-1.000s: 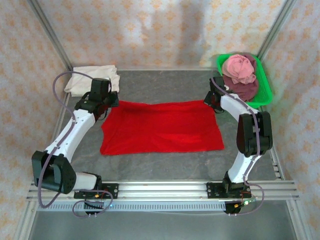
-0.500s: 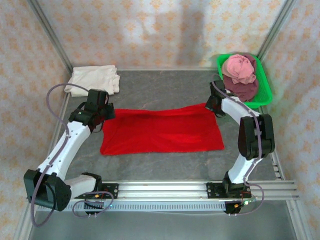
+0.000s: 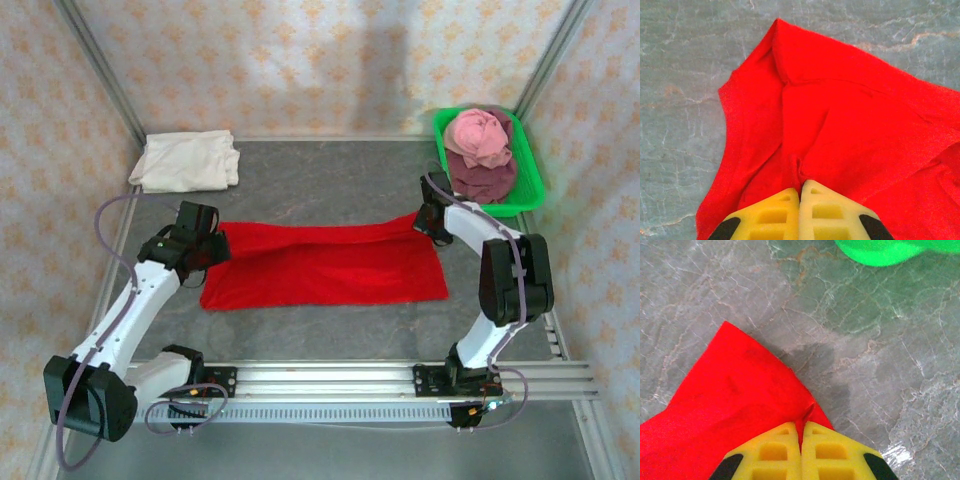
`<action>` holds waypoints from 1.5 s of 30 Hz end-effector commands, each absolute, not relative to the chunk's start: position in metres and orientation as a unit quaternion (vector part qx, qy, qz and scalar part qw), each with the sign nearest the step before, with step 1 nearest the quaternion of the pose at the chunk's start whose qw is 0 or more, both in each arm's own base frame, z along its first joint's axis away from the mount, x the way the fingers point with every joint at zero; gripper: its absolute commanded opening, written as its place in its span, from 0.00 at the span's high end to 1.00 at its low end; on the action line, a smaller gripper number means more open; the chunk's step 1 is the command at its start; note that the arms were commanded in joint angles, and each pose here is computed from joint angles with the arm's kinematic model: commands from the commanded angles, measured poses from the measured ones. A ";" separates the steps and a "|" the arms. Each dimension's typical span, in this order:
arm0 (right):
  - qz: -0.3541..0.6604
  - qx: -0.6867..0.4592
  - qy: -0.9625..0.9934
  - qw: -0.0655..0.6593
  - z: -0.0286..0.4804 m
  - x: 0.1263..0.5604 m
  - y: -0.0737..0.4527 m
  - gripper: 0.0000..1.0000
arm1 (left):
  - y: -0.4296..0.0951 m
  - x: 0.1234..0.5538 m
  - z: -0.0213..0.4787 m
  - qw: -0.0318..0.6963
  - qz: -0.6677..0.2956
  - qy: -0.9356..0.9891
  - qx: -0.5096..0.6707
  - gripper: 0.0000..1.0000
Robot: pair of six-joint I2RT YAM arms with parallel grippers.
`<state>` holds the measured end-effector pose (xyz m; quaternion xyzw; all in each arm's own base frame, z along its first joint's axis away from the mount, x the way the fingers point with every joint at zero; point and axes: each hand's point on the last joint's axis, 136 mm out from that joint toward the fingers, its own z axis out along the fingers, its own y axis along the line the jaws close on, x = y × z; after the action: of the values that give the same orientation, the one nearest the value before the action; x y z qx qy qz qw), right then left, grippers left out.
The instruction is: Fold and stack the t-shirts
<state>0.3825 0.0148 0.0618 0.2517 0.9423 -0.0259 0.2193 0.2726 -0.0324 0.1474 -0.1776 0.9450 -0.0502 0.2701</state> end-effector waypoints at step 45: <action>0.043 0.171 0.956 0.234 0.090 0.377 0.074 0.68 | -0.094 0.363 0.077 0.206 -0.001 0.977 -0.061 0.40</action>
<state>0.3688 0.0719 0.0868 0.1793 0.9563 0.0444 0.2266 0.3478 -0.1091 0.0772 -0.0372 0.9801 -0.0299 0.1928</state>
